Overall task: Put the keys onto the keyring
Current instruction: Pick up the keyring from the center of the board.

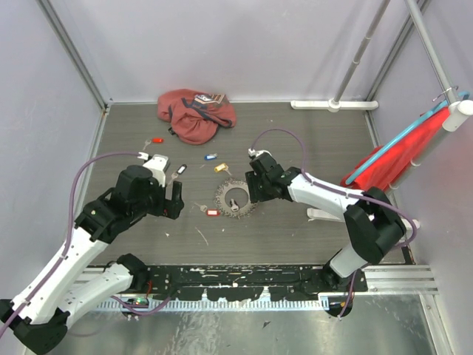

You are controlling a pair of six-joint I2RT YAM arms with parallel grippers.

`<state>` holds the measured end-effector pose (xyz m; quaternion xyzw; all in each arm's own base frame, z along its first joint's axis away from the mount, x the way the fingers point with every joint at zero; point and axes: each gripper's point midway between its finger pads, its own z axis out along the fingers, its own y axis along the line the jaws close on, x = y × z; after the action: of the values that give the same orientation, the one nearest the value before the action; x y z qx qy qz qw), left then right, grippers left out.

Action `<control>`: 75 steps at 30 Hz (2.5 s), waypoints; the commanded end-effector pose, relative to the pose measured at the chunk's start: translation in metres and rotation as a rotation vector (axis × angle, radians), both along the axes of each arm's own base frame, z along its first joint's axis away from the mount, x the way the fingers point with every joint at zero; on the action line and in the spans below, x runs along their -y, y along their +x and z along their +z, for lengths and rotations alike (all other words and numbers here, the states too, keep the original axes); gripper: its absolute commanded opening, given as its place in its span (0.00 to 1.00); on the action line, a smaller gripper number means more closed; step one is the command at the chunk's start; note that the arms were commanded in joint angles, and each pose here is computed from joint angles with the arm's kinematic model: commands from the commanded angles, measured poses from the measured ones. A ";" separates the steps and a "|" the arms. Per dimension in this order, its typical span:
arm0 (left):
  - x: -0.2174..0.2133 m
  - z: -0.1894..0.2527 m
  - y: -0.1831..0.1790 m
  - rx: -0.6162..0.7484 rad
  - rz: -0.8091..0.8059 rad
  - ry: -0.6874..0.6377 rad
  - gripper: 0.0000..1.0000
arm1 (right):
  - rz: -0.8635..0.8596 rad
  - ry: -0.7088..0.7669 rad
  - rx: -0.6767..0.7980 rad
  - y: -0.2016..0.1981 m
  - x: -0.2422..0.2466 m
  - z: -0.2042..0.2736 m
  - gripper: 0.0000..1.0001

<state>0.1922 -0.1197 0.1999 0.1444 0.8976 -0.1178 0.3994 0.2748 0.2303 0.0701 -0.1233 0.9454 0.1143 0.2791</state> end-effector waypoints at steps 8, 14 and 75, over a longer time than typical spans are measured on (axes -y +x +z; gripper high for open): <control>0.004 -0.007 0.004 -0.023 -0.004 0.012 0.92 | 0.004 0.004 0.059 0.019 -0.004 0.008 0.52; 0.004 -0.009 0.006 -0.023 -0.004 0.022 0.93 | -0.029 -0.064 0.117 0.053 -0.005 0.011 0.51; 0.025 0.054 -0.002 0.252 -0.099 -0.262 0.98 | 0.435 0.282 0.501 -0.001 -0.032 0.179 0.01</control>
<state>0.1884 -0.1311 0.2241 0.1502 0.8549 -0.1796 0.4630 0.2909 0.2447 0.1857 -0.2470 0.8533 0.1903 0.4179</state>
